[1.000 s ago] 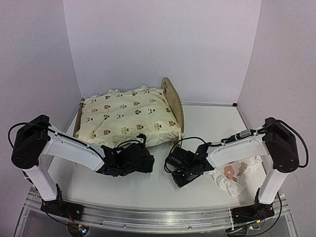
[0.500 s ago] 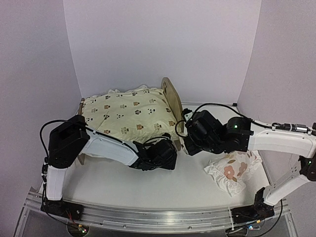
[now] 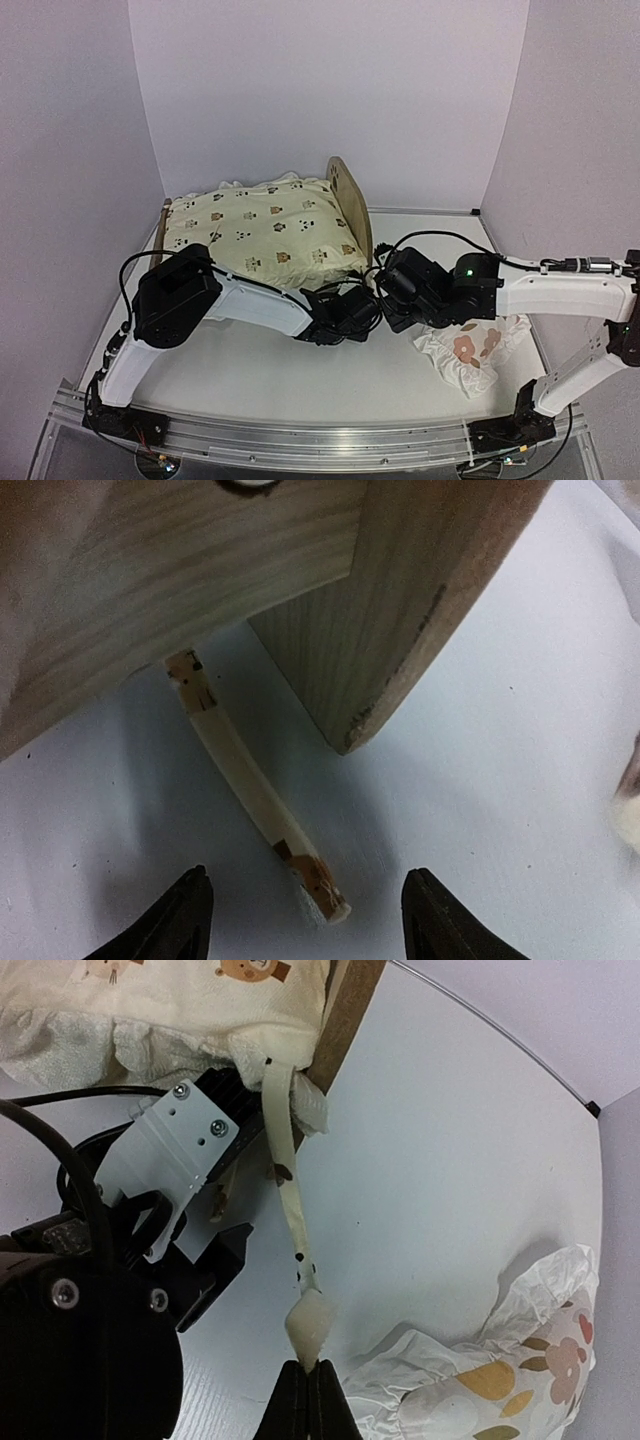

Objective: Set up the pet bed

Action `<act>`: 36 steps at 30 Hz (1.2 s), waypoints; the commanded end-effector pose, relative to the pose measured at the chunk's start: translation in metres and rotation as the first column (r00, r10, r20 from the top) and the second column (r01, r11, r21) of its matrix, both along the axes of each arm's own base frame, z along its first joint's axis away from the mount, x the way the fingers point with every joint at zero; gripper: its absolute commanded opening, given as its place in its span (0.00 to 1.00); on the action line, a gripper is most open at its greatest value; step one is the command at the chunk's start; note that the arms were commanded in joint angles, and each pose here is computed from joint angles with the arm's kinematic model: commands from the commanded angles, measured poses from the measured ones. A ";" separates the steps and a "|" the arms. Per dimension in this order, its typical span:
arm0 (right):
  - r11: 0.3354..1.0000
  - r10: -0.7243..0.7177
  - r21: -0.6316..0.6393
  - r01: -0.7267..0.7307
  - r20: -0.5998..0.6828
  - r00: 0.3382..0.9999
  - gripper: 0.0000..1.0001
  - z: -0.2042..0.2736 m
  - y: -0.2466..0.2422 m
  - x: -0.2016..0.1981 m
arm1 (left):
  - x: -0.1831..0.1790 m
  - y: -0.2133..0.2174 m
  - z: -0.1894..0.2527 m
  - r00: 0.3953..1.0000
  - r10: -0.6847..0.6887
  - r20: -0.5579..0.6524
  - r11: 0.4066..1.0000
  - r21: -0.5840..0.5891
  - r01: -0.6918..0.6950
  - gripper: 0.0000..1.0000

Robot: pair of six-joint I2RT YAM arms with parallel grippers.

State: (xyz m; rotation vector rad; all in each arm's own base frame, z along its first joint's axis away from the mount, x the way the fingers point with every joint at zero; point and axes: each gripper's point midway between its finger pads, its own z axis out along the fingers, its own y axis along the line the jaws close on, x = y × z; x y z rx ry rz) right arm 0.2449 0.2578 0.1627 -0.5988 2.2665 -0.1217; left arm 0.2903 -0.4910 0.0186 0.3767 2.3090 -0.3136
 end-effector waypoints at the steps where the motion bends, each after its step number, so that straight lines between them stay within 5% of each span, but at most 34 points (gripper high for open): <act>1: 1.000 -0.022 -0.002 0.022 0.004 1.000 0.00 -0.003 -0.005 0.000 | 0.010 0.003 -0.008 0.998 0.041 0.048 0.998 0.041 -0.043 0.63; 14: 0.999 -0.025 0.024 0.024 0.014 1.000 0.00 0.002 -0.014 -0.005 | 0.019 -0.003 -0.034 0.994 0.048 0.097 0.994 0.088 -0.057 0.55; 27: 0.999 -0.026 0.043 0.024 0.032 0.999 0.00 0.001 -0.018 -0.006 | 0.021 -0.002 -0.057 0.992 0.037 0.117 0.994 0.099 -0.049 0.02; 36: 0.999 -0.023 0.030 0.022 0.045 0.999 0.00 0.000 -0.017 -0.003 | 0.006 -0.013 -0.045 0.993 -0.063 0.104 0.998 -0.006 0.064 0.00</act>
